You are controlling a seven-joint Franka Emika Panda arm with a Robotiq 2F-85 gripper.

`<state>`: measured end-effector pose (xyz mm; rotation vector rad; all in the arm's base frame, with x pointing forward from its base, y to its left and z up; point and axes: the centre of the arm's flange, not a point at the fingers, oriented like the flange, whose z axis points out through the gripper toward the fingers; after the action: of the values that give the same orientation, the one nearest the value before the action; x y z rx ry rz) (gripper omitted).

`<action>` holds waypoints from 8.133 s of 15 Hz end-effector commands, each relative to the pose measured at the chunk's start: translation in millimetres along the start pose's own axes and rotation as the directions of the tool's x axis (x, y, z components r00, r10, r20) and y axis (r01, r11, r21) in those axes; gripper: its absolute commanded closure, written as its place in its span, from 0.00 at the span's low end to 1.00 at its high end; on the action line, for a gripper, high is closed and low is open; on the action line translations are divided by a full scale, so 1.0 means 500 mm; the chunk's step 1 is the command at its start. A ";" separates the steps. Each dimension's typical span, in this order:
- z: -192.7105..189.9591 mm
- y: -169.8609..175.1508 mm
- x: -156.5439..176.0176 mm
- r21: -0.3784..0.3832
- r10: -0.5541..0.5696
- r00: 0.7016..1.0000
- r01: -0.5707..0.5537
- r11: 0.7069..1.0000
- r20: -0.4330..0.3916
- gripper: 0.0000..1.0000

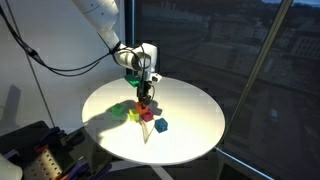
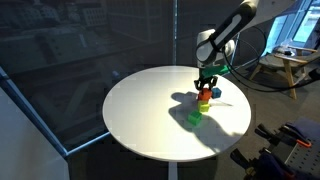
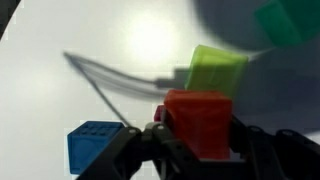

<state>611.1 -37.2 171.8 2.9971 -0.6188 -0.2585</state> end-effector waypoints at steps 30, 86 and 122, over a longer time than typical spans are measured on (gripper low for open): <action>-0.118 0.131 0.025 0.085 0.088 0.996 -0.086 0.993 -0.021 0.00; 0.114 0.268 0.161 0.079 0.223 0.974 -0.220 0.972 -0.031 0.00; -0.118 0.204 0.064 0.067 0.023 0.996 -0.018 0.998 -0.085 0.69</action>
<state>628.2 -148.7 218.6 3.0322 -0.7408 -0.1323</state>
